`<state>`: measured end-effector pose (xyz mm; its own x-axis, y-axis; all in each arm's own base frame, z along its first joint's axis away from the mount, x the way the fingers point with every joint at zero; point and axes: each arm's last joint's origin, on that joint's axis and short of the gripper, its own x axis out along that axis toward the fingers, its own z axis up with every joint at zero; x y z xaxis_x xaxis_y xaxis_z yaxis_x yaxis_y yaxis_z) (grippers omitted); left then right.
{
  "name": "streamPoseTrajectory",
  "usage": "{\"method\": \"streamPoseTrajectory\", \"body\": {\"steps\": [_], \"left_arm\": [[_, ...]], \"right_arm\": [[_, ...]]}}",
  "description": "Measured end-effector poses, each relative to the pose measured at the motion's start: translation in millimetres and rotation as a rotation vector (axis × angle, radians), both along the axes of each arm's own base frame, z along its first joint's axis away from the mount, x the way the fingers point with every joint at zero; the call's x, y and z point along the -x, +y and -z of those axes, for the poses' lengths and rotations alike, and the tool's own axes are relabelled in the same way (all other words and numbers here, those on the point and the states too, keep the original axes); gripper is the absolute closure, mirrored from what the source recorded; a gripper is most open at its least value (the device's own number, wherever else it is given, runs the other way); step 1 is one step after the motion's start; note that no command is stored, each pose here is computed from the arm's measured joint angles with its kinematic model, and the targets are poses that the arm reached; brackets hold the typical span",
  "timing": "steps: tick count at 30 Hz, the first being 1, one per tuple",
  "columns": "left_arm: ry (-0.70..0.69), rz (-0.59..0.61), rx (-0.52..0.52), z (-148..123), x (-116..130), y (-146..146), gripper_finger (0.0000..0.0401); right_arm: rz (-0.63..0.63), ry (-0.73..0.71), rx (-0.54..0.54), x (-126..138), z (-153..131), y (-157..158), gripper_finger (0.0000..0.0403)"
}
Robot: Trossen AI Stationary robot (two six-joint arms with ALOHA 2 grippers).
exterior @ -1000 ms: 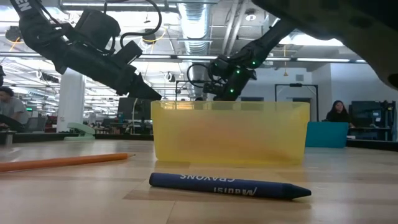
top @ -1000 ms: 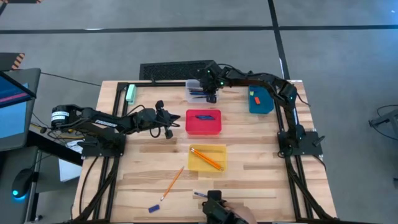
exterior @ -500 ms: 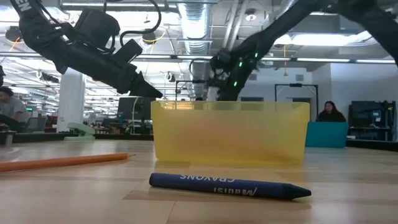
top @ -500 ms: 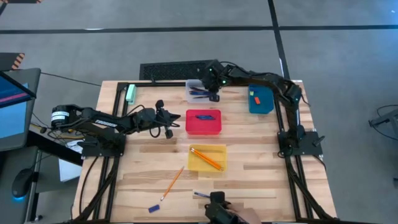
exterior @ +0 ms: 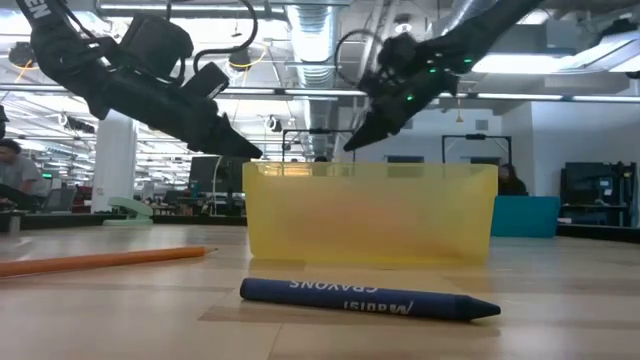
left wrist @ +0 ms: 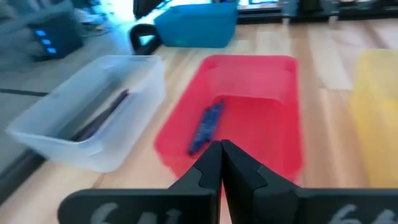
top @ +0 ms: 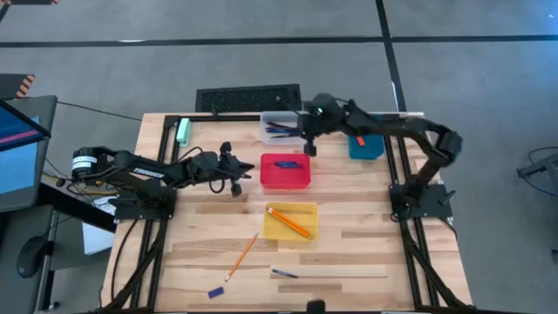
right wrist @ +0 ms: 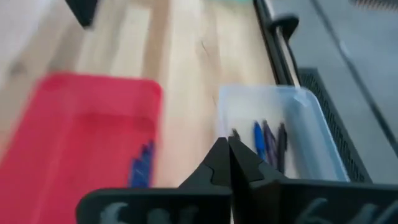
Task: Sort crayons/erasers/pens/pencils in bins
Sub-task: Put the orange pencil into the yellow bin
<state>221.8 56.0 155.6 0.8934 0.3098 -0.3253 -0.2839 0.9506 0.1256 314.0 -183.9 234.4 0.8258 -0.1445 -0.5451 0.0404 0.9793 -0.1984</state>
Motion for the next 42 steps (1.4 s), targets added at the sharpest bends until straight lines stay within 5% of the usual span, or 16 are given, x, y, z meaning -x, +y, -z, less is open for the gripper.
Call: {"method": "streamPoseTrajectory", "body": {"steps": [9, 15, 26, 42], "left_arm": [[0.059, 0.006, 0.016, 2.1, -2.7, -7.2, 0.0401], [0.175, 0.029, 0.037, -4.5, -14.0, -20.8, 0.0401], [0.404, 0.026, 0.124, -22.4, -23.3, -67.8, 0.0401], [0.683, -0.025, 0.324, -33.4, 6.4, -133.2, 0.0401]], "right_arm": [[-0.026, -0.391, -0.019, 32.4, 10.6, 63.2, 0.0400], [-0.068, -0.527, -0.069, 44.7, 21.3, 88.6, 0.0394], [-0.111, -0.529, -0.010, 44.4, 23.3, 95.7, 0.0397], [-0.086, -0.521, 0.021, 47.2, 23.8, 87.1, 0.0400]]}}
